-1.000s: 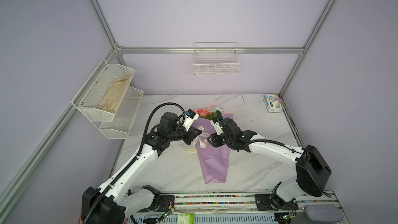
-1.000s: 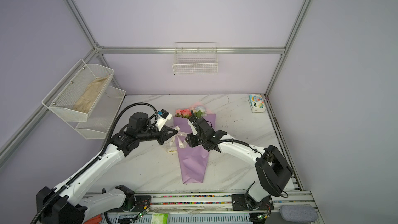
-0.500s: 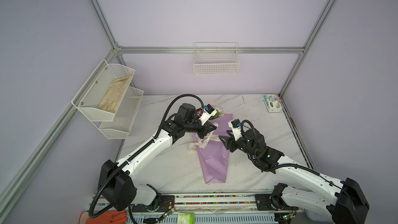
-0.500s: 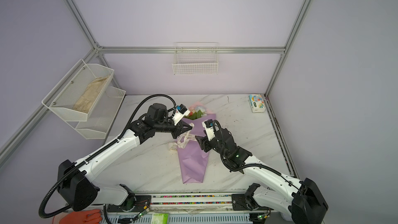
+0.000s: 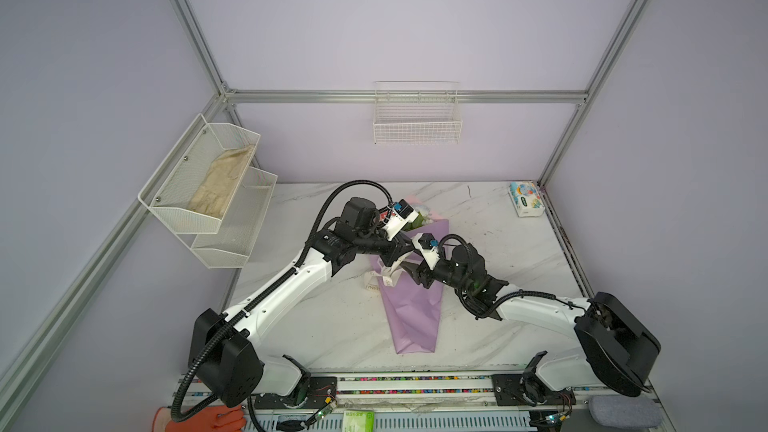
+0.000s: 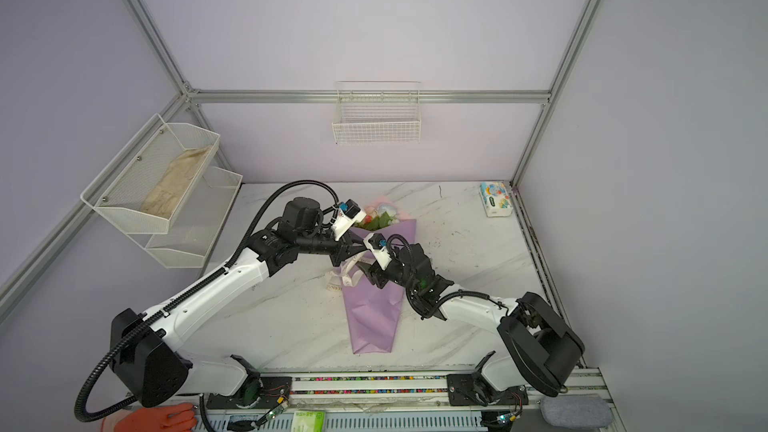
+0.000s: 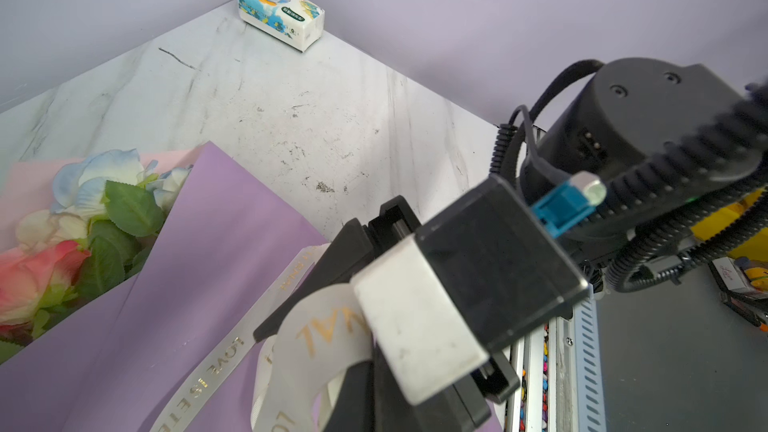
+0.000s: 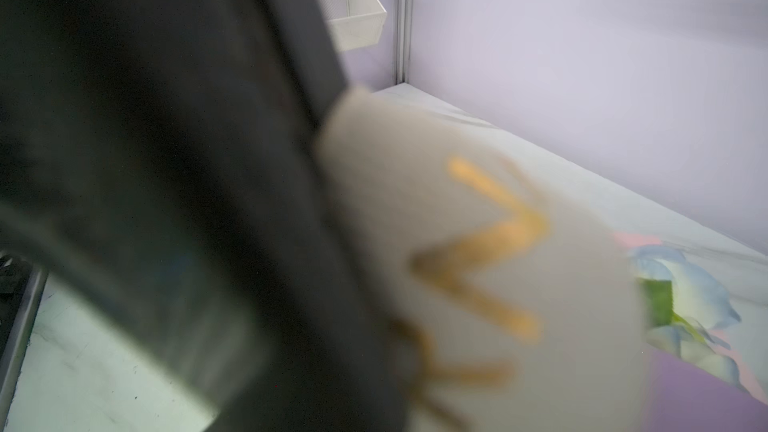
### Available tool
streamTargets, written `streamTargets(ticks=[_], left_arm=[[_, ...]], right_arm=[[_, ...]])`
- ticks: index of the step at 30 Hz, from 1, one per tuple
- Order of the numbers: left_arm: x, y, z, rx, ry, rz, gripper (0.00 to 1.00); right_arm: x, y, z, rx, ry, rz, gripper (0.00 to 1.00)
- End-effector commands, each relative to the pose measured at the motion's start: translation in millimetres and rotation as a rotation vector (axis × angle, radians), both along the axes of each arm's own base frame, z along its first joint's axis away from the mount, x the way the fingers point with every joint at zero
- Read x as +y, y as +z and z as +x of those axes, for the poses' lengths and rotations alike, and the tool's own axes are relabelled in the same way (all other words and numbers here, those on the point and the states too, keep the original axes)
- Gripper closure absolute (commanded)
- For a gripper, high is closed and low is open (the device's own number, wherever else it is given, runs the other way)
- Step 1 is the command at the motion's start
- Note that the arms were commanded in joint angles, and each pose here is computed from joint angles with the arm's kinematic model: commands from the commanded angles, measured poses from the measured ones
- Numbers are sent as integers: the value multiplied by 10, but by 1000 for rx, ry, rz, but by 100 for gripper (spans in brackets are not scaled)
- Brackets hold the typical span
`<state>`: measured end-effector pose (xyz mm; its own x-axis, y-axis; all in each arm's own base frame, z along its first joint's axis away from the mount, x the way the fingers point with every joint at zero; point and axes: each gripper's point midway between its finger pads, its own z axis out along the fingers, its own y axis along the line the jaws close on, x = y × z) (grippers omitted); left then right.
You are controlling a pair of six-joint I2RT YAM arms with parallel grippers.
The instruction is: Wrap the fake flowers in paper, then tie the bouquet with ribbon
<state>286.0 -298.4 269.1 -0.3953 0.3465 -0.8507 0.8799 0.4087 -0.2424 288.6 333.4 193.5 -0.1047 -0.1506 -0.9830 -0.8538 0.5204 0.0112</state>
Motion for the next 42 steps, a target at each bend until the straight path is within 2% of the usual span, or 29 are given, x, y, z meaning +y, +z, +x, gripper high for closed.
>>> streamTargets(ticks=[1, 7, 10, 12, 16, 18, 20, 23, 24, 25, 26, 28, 32, 35, 37, 40, 42], left_arm=[[-84, 674, -38, -180, -62, -97, 100], [-81, 670, -2, -188, -50, -91, 100], [-48, 692, 30, -202, -25, -87, 100], [-17, 688, 51, -214, -7, -82, 100], [97, 676, 131, -234, 71, -63, 100], [189, 647, 215, -246, 142, -47, 100], [278, 584, 289, -252, 208, -22, 100], [389, 426, 374, -203, 290, 12, 81], [419, 375, 392, -185, 309, 21, 72], [466, 318, 417, -161, 340, 31, 54], [531, 261, 453, -131, 383, 37, 43], [621, 190, 490, -81, 425, 18, 38], [983, 9, 661, 61, 639, -56, 25], [1220, -282, 773, 213, 782, -92, 24], [1197, -428, 797, 288, 771, -89, 24], [986, -502, 827, 360, 670, -108, 24], [900, -651, 888, 459, 668, -103, 23]], right_arm=[[175, 289, -51, -110, 103, 88, 39], [347, 302, -73, -69, 186, 169, 38], [388, 245, -72, -44, 208, 187, 41], [407, 212, -57, -19, 213, 192, 53], [285, 217, 68, 5, 132, 208, 91], [150, 255, 184, 20, 52, 223, 100], [-25, 335, 285, 27, -33, 239, 100], [-288, 429, 438, -11, -199, 168, 100], [-361, 450, 469, -27, -241, 140, 100], [-444, 471, 500, -37, -288, 109, 100], [-508, 472, 513, -54, -317, 72, 100], [-640, 530, 509, -82, -368, 27, 100], [-771, 624, 454, -116, -400, -11, 100], [-775, 701, 397, -140, -377, -22, 100], [-762, 718, 363, -151, -357, -23, 100], [-711, 696, 329, -143, -323, -23, 100], [-676, 666, 320, -133, -305, -30, 100]])
